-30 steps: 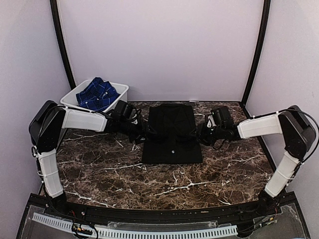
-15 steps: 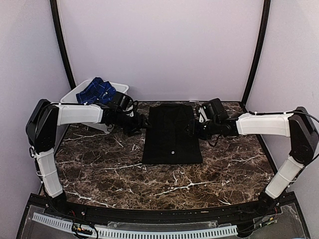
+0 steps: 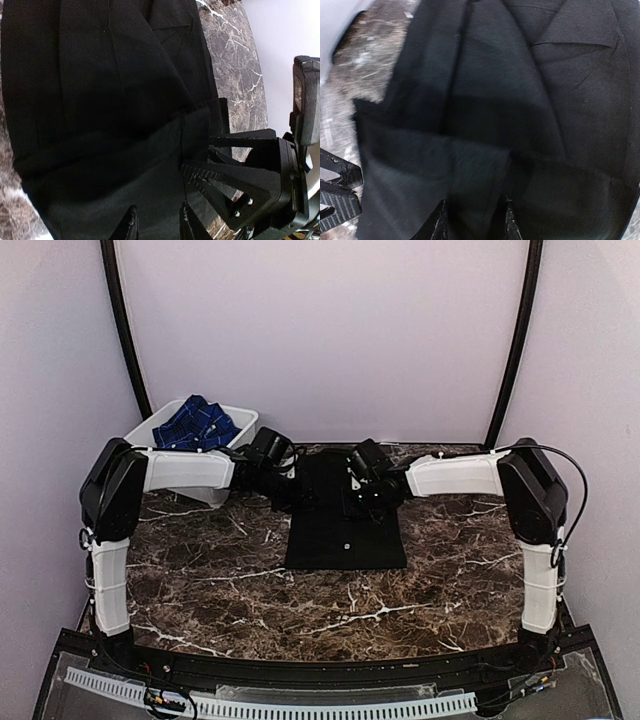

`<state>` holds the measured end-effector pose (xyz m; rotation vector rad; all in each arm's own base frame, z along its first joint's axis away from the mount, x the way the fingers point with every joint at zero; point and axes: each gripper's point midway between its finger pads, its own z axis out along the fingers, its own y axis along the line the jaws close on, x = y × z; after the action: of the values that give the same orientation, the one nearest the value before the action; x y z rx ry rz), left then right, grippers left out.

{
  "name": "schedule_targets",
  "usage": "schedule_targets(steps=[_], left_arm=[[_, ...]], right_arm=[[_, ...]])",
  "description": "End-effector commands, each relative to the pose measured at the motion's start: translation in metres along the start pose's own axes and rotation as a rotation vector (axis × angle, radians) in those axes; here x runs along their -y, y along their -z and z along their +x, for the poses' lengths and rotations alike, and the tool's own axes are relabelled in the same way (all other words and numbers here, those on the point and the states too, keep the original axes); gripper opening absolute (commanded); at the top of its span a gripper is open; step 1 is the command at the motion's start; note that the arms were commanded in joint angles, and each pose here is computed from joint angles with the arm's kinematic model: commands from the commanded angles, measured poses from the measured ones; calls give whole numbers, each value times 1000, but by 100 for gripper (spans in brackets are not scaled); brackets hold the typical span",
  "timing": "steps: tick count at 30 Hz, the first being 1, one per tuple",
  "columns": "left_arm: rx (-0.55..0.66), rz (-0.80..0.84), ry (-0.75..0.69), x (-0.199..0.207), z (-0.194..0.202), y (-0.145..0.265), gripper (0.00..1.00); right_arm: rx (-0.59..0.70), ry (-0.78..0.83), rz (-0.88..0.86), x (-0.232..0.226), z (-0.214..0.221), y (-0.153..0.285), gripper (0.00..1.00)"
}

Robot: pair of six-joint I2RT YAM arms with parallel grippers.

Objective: Fold and stack the long sleeve shirts
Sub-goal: Adjust the 2/3-rectangle-folded shirt at the center of the board.

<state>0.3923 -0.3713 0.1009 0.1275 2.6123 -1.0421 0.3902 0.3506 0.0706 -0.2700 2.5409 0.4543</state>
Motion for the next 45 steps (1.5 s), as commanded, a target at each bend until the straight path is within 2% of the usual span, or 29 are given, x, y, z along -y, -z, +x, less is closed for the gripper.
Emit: schedule_targets(steps=[1, 8, 12, 15, 21, 25, 29, 33, 39, 45], left_arm=[[14, -19, -30, -8, -19, -21, 27], [13, -90, 15, -42, -37, -45, 26], [-7, -143, 46, -62, -32, -51, 26], [-10, -169, 52, -68, -30, -50, 26], [-2, -193, 33, -67, -35, -43, 26], [9, -207, 18, -65, -39, -37, 26], [31, -201, -13, -57, -47, -30, 28], [56, -195, -50, -46, -56, -19, 30], [111, -185, -98, -23, -72, 8, 34], [109, -161, -121, -2, -62, 25, 37]], right_arm=[[-3, 39, 154, 21, -3, -14, 37], [-47, 50, 207, 32, 8, -31, 53], [-55, 66, 204, 31, 8, -27, 66], [-47, 67, 177, 29, 1, -19, 71], [5, 14, 107, 47, -21, 4, 72], [-14, -39, 63, 70, -17, -2, 65], [-49, -87, 18, 86, -6, -14, 63], [-45, -89, 44, 95, -10, -12, 63], [6, -94, 155, 112, -28, 15, 63], [43, -52, 144, 90, -36, 44, 60]])
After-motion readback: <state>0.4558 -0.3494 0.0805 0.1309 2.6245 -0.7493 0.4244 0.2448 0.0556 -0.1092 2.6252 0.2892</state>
